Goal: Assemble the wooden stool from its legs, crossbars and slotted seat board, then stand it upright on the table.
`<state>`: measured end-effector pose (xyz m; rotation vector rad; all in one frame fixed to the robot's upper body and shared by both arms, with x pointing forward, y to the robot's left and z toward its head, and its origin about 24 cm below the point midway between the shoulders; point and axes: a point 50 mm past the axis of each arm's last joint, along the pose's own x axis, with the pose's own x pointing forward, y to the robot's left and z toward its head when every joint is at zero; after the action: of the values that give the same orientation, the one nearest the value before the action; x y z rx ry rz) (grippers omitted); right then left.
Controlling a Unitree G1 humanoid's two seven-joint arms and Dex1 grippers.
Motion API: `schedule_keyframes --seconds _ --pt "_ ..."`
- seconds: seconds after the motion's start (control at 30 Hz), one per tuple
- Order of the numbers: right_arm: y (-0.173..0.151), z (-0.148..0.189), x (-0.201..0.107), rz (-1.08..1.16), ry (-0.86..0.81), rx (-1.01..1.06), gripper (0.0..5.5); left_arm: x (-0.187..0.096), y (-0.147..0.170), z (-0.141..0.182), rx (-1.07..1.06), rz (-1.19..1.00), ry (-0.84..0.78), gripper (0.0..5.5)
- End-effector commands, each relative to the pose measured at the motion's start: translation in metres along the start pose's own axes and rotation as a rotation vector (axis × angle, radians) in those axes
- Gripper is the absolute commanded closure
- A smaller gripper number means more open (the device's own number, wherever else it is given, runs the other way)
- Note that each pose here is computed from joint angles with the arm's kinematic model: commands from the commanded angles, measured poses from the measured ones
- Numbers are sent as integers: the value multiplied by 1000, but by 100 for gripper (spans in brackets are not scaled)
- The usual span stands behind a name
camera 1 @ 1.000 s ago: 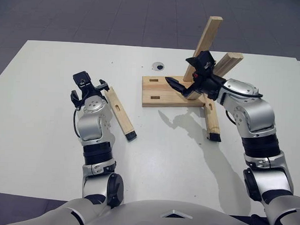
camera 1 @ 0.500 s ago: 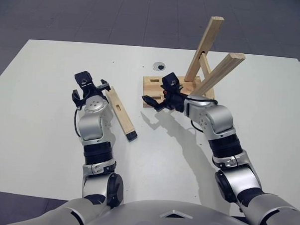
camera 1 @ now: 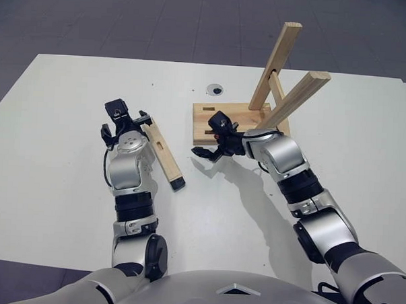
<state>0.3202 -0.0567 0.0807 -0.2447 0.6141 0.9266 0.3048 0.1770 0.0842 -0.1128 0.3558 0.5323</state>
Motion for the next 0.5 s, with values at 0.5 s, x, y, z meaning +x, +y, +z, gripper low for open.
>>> schedule_keyframes --seconds 0.5 --pt "-8 -36 -74 443 441 -760 12 0 -2 -2 -22 17 3 10"
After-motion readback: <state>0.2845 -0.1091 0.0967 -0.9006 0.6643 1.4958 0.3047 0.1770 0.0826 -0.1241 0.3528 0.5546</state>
